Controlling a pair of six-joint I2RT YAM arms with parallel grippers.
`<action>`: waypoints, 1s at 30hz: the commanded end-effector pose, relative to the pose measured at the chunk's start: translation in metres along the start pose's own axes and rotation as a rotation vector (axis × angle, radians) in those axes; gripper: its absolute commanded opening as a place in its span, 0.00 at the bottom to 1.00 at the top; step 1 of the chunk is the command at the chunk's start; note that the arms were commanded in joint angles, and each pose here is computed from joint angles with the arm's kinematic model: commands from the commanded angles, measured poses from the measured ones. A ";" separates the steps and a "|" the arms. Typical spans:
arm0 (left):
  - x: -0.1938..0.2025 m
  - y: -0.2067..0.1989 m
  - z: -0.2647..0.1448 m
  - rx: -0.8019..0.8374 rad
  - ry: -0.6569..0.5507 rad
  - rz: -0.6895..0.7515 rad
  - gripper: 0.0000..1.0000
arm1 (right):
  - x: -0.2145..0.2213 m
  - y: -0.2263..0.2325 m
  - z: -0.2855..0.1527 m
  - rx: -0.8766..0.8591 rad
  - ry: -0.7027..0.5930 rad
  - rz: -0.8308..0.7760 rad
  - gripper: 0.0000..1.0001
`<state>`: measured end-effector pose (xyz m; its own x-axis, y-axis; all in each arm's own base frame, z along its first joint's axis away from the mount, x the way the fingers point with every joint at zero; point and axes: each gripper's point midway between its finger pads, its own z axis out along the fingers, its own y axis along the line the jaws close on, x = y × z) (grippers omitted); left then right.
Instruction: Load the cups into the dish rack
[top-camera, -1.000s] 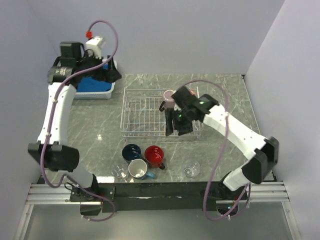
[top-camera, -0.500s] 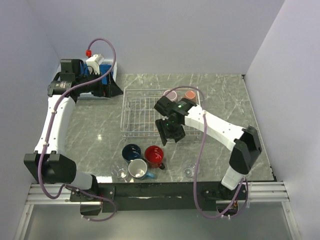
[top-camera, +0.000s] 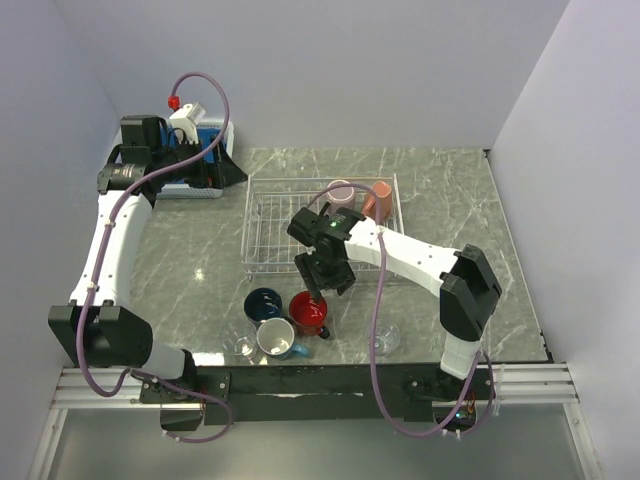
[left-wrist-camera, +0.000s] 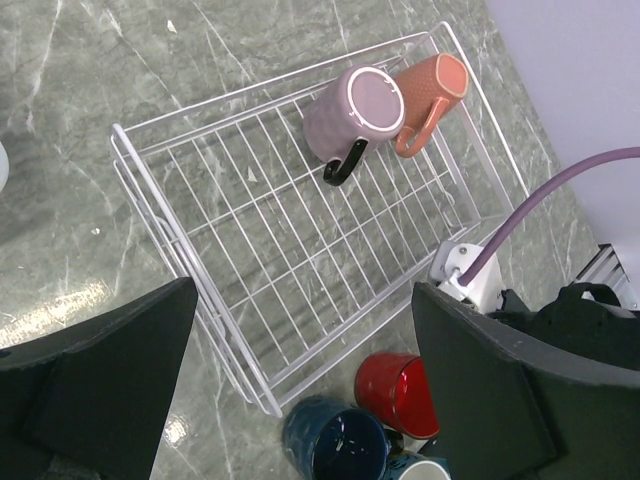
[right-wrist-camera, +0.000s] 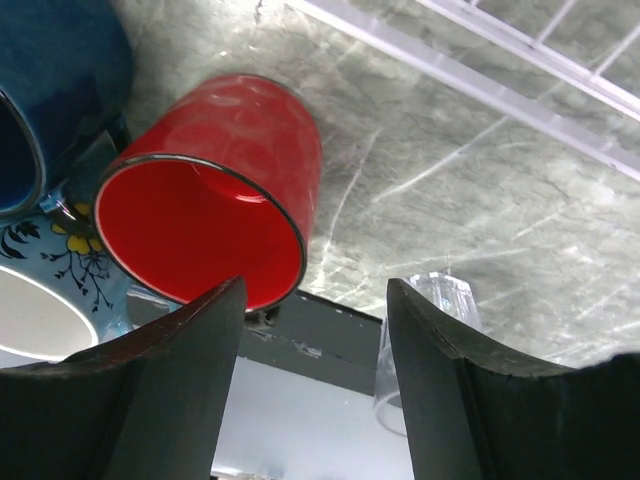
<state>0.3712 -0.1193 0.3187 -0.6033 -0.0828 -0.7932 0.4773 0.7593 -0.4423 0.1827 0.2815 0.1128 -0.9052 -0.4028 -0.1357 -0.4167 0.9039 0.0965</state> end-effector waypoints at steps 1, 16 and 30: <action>-0.009 -0.004 -0.003 0.008 -0.043 0.020 0.95 | -0.001 0.003 0.005 -0.013 -0.020 -0.019 0.66; -0.019 -0.005 -0.006 -0.004 -0.061 0.040 0.96 | -0.016 0.010 0.064 0.023 -0.039 -0.077 0.60; -0.017 0.001 0.003 0.003 -0.039 0.022 0.96 | 0.005 -0.008 0.063 0.114 -0.055 -0.110 0.01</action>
<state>0.3757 -0.1183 0.3107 -0.6187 -0.0902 -0.7805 0.4588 0.7649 -0.4521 0.1876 0.2947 0.0434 -0.8460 -0.5041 -0.1738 -0.5121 0.8589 0.0016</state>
